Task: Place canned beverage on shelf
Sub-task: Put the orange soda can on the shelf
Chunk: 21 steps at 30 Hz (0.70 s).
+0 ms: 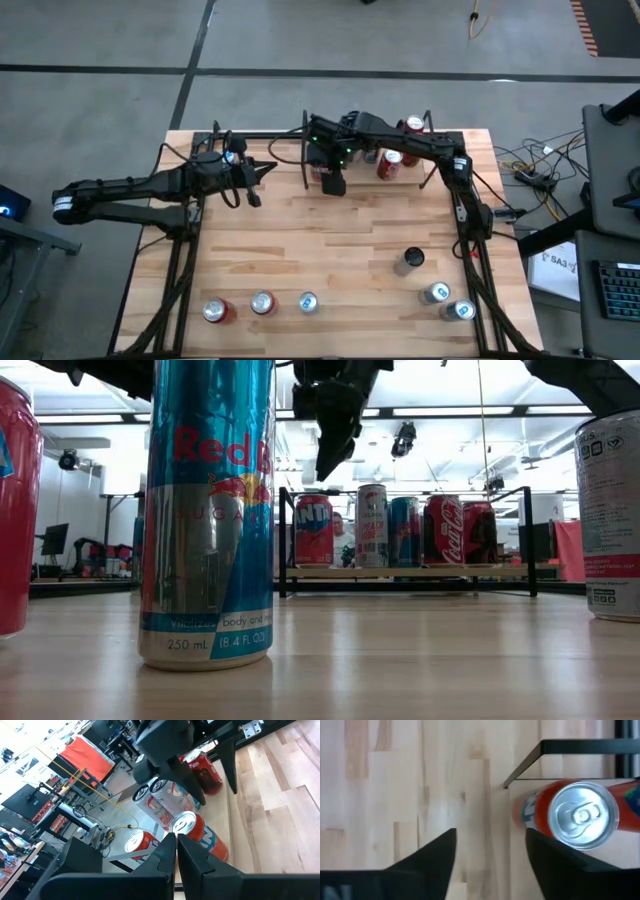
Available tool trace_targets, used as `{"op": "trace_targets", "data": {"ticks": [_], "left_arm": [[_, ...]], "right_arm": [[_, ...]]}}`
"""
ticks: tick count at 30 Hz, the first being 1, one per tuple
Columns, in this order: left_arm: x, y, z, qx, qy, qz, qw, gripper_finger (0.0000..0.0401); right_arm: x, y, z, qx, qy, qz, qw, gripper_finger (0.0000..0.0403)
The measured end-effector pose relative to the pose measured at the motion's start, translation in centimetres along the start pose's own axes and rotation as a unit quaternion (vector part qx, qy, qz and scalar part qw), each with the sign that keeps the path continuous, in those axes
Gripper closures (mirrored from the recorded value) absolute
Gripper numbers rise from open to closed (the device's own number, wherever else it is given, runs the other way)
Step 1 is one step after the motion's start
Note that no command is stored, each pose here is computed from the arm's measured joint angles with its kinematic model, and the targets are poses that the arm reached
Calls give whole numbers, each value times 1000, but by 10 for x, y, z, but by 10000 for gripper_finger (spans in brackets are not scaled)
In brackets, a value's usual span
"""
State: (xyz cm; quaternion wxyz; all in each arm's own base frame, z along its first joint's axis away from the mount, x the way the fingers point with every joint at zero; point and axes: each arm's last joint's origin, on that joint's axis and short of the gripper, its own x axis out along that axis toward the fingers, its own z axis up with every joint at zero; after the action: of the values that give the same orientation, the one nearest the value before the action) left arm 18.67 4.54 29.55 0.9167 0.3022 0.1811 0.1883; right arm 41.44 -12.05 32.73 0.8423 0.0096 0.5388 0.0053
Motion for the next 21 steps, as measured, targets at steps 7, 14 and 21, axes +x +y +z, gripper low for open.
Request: {"op": "trace_targets", "data": {"ticks": [7,14,21], "left_arm": [[0,0,0,0,0,0,1000,401],[0,0,0,0,0,0,1000,401],[0,0,0,0,0,0,1000,401]], "right_arm": [[15,-4,-5,3,18,-14,1000,308],[26,-13,-9,-10,19,-31,999,390],[25,-22,-11,-2,14,-37,999,390]]}}
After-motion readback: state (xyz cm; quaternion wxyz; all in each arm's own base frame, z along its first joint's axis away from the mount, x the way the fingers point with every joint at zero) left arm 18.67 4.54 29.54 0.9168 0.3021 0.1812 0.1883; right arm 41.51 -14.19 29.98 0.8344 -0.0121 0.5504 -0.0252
